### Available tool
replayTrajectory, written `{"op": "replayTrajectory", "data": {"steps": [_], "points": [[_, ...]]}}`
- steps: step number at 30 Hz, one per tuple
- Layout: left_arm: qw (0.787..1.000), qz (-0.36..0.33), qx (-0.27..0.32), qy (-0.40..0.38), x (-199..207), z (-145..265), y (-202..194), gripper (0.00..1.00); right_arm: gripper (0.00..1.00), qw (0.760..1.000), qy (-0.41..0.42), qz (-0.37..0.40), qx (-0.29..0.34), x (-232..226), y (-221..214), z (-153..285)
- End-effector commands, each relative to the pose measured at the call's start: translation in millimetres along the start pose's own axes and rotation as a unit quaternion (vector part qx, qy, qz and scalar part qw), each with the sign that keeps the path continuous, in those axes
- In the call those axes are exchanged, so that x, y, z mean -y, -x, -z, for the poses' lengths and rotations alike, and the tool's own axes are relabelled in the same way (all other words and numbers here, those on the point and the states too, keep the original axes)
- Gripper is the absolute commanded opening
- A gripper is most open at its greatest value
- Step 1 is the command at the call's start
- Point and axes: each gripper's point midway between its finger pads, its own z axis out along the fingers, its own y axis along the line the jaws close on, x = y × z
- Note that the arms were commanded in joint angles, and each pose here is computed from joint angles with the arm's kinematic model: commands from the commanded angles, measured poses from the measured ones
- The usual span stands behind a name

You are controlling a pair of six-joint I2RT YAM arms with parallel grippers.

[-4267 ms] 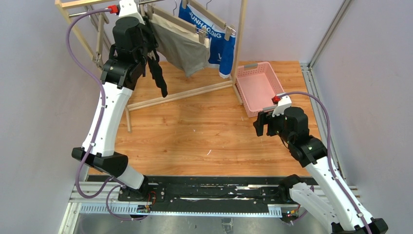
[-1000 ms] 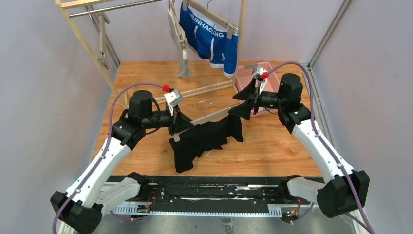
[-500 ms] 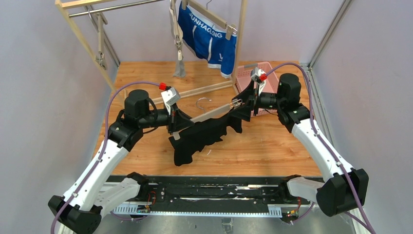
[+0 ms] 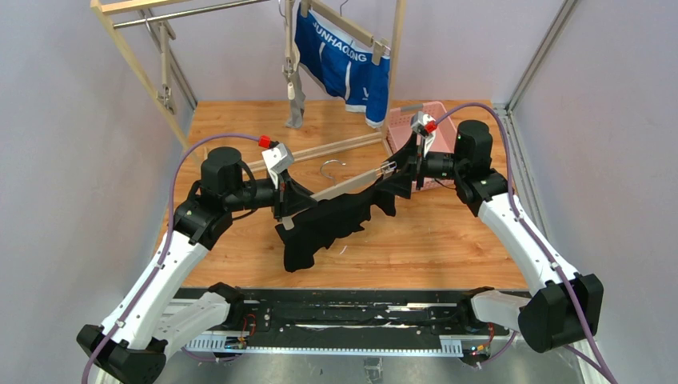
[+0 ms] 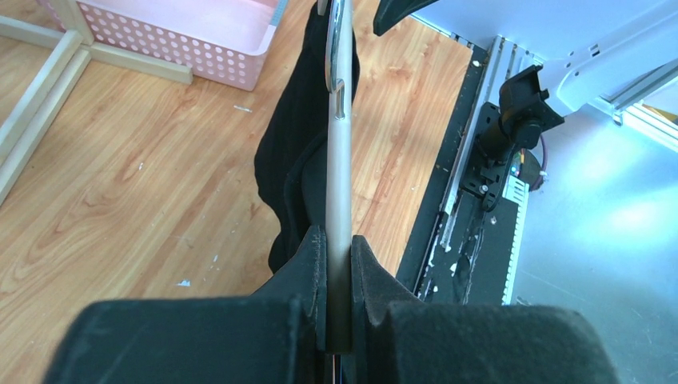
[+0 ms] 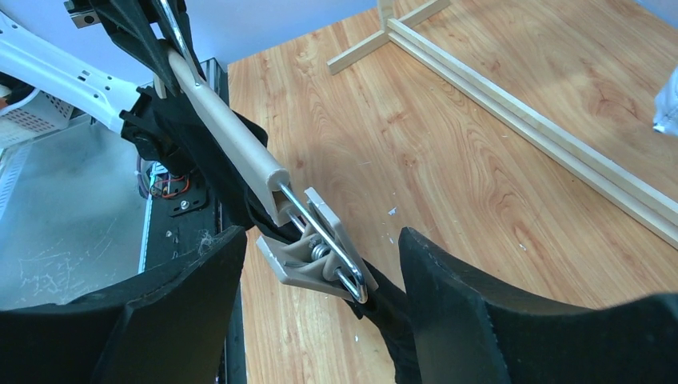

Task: Remove the underwear clipped to the hanger

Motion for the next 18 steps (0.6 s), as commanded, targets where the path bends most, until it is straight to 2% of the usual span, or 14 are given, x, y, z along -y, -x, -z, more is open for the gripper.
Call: {"op": "replayTrajectory", "data": {"steps": [1,8,9,10,12,13,18], "points": [[1.000,-0.022,0.021,-0.006,6,3,14,0.00,0.72,1.000,0.003,0.017,0.016,-1,19,3],[1.000,-0.017,0.018,-0.007,5,1,12,0.00,0.72,1.000,0.015,0.009,0.025,-3,24,1],[1.000,-0.016,0.019,-0.007,5,1,12,0.00,0.67,0.999,0.021,0.008,0.026,-4,25,0],[1.000,-0.017,0.018,-0.007,5,1,12,0.00,0.54,0.999,0.028,0.006,0.028,-5,26,0],[1.000,-0.015,0.017,-0.007,4,0,11,0.00,0.13,0.999,0.041,0.002,0.031,-9,29,-1],[1.000,-0.013,0.016,-0.007,4,0,10,0.00,0.02,0.998,0.046,0.002,0.034,-10,32,-1],[1.000,-0.011,0.019,-0.011,4,-2,11,0.00,0.01,0.997,0.066,0.006,0.036,-18,32,-1]]}}
